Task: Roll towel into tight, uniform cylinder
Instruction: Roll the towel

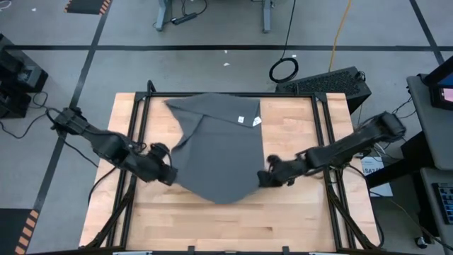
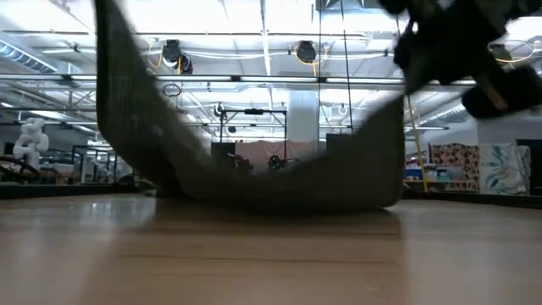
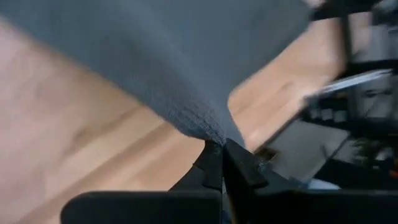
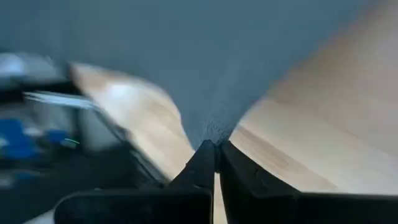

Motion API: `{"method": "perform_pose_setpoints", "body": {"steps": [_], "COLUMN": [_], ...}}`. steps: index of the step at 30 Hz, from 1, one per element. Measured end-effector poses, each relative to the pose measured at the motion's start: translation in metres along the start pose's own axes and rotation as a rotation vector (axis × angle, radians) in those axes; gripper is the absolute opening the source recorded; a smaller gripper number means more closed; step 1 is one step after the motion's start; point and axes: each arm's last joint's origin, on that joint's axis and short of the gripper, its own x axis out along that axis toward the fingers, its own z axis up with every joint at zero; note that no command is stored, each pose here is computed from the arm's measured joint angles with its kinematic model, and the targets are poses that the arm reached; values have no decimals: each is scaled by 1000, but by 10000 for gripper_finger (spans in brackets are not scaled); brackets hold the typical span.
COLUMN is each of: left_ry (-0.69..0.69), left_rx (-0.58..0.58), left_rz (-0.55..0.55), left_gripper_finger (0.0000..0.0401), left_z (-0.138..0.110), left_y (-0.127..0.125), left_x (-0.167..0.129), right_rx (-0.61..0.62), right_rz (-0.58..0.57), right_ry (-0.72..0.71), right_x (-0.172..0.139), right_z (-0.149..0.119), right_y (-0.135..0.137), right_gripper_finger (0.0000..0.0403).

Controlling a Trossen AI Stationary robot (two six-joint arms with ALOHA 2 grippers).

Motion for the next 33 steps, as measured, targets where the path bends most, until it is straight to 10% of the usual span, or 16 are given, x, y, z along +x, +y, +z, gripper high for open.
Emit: {"method": "perform_pose_setpoints", "body": {"steps": [15,25,33], "left_ry": [-931,-1043,-1156], "left_rx": [311,387,353], "left_rz": [-361,-380,-225], "left_gripper_finger": [1,1,1], "left_z": [79,96,115], "left_y": [-53,-58,-66], "left_x": [-168,-189,-176], "right_rx": [-120,-463,-459], "right_rz": [897,688,620], "right_ry": [-935,-1027,-1213], "right_x": [-179,-230,-248], "right_z": [47,52,66], "right_y": [67,122,155], "right_gripper_finger": [0,0,0]}}
